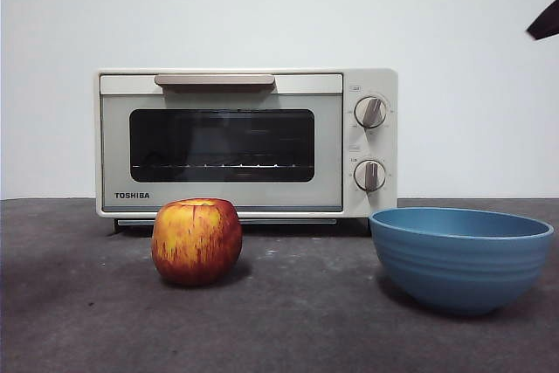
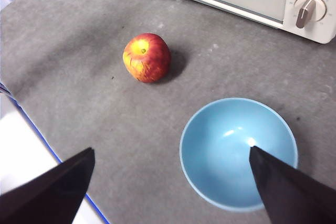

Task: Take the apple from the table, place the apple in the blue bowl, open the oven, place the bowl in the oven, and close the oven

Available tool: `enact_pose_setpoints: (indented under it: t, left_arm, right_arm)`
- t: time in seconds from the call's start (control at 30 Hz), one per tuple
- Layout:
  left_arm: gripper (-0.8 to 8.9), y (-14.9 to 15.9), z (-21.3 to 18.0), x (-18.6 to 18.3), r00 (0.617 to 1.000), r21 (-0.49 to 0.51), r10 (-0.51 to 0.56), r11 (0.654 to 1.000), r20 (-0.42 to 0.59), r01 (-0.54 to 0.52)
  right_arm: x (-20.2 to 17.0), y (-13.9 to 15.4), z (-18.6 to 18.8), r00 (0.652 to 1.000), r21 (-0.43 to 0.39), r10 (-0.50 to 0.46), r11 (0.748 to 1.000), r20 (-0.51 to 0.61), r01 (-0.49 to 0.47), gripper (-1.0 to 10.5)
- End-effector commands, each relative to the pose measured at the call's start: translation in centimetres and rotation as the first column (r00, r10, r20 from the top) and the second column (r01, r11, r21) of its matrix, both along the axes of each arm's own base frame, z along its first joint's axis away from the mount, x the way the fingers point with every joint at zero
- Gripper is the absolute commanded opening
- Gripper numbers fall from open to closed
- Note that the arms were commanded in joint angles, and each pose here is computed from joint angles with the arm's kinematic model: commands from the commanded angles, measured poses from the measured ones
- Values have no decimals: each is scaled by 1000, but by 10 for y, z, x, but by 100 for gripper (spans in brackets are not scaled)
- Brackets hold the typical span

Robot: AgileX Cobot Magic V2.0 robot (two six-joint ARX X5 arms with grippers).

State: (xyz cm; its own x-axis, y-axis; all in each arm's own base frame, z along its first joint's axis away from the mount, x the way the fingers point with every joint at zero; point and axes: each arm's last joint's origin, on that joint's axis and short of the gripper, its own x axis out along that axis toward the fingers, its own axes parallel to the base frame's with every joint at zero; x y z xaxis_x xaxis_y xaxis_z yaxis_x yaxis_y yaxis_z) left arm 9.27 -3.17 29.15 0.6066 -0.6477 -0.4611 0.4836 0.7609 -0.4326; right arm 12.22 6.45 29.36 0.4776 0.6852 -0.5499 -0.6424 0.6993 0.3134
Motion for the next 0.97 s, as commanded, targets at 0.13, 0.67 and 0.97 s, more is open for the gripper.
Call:
enact_pose_setpoints:
  t: [0.13, 0.67, 0.97]
  left_arm:
    - [7, 0, 5, 0, 999, 2, -12, 1000, 30, 12]
    - [7, 0, 5, 0, 999, 2, -12, 1000, 30, 12]
    - [7, 0, 5, 0, 999, 2, -12, 1000, 30, 12]
  right_arm:
    - [17, 27, 6, 998, 61, 57, 997, -15, -56, 474]
    - [98, 174, -24, 978, -97, 183, 976, -105, -193, 474]
    - [133, 230, -66, 978, -221, 144, 959, -151, -176, 474]
